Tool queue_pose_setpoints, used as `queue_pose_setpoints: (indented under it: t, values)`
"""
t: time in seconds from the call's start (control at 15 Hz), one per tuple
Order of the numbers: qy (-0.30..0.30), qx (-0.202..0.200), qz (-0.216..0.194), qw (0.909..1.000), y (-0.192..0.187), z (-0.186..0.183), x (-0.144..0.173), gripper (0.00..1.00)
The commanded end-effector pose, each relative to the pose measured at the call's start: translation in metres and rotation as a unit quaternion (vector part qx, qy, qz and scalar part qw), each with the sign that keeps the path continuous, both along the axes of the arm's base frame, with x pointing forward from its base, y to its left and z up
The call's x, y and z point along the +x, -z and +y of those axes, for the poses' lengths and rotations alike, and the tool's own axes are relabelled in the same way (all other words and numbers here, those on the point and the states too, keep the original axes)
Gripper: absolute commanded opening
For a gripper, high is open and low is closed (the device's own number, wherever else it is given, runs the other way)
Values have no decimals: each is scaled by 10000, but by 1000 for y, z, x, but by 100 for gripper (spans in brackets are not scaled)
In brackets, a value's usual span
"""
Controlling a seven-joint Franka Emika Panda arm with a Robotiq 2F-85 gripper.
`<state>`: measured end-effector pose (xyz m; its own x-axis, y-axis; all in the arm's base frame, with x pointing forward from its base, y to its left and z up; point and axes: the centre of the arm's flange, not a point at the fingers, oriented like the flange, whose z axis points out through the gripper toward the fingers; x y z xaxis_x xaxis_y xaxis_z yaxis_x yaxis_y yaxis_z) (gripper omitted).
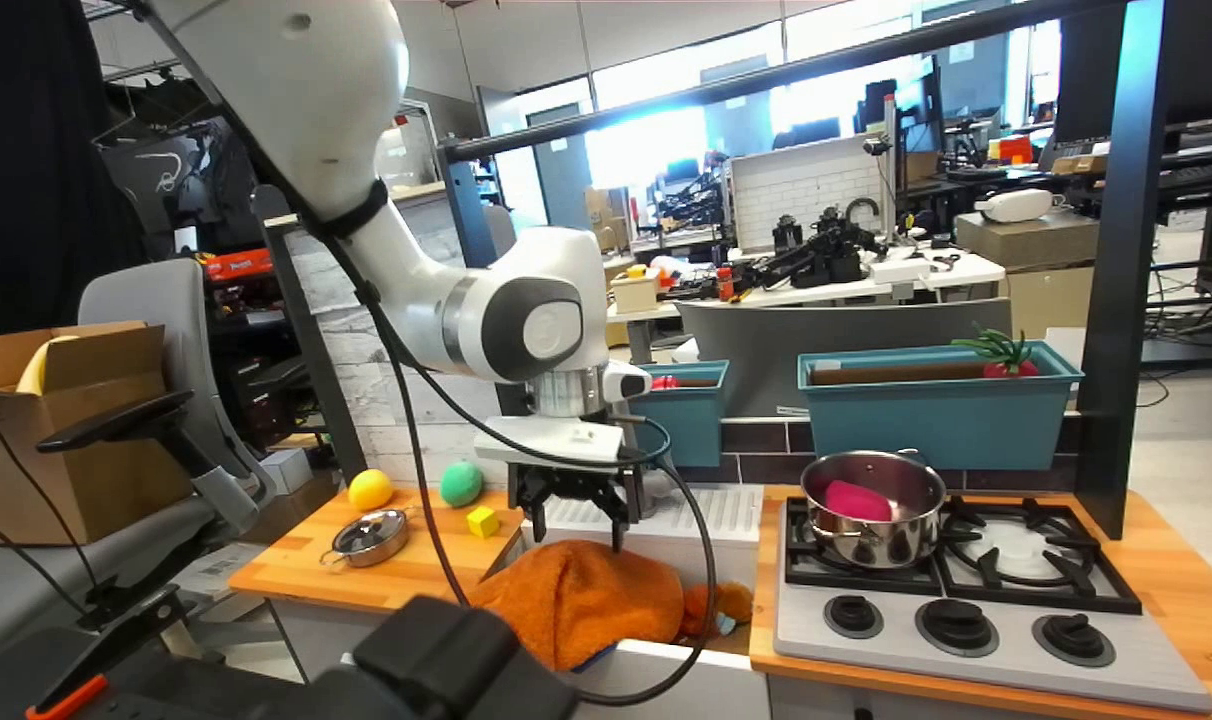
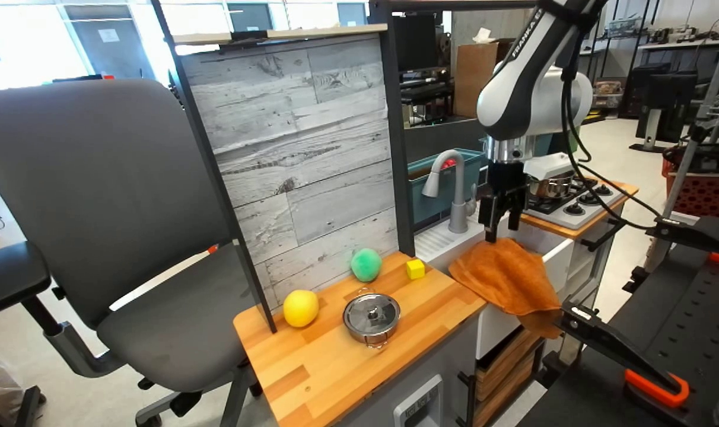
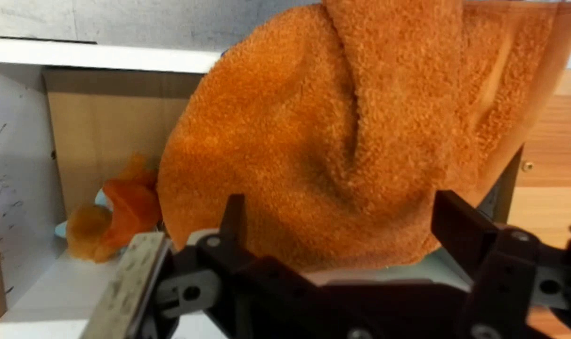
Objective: Hang the orange towel on the rail.
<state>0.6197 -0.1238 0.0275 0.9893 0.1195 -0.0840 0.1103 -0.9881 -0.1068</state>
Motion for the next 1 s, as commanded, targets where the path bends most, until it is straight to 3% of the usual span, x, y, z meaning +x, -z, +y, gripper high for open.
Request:
queue_pose_setpoints:
  t: [0.0, 0.07, 0.67, 0.8, 0.87, 0.93]
  values:
    - [-198, 130, 211, 9995, 35, 4, 26, 100]
    - [-220, 107, 254, 9994, 40, 6, 28, 82]
    - [-232, 93, 95, 9996, 44, 8, 48, 12]
    - [-209, 15, 73, 9998, 44, 6, 51, 0]
    - [-202, -40, 58, 9998, 44, 4, 52, 0]
    - [-49, -95, 23, 9999, -6, 4, 75, 0]
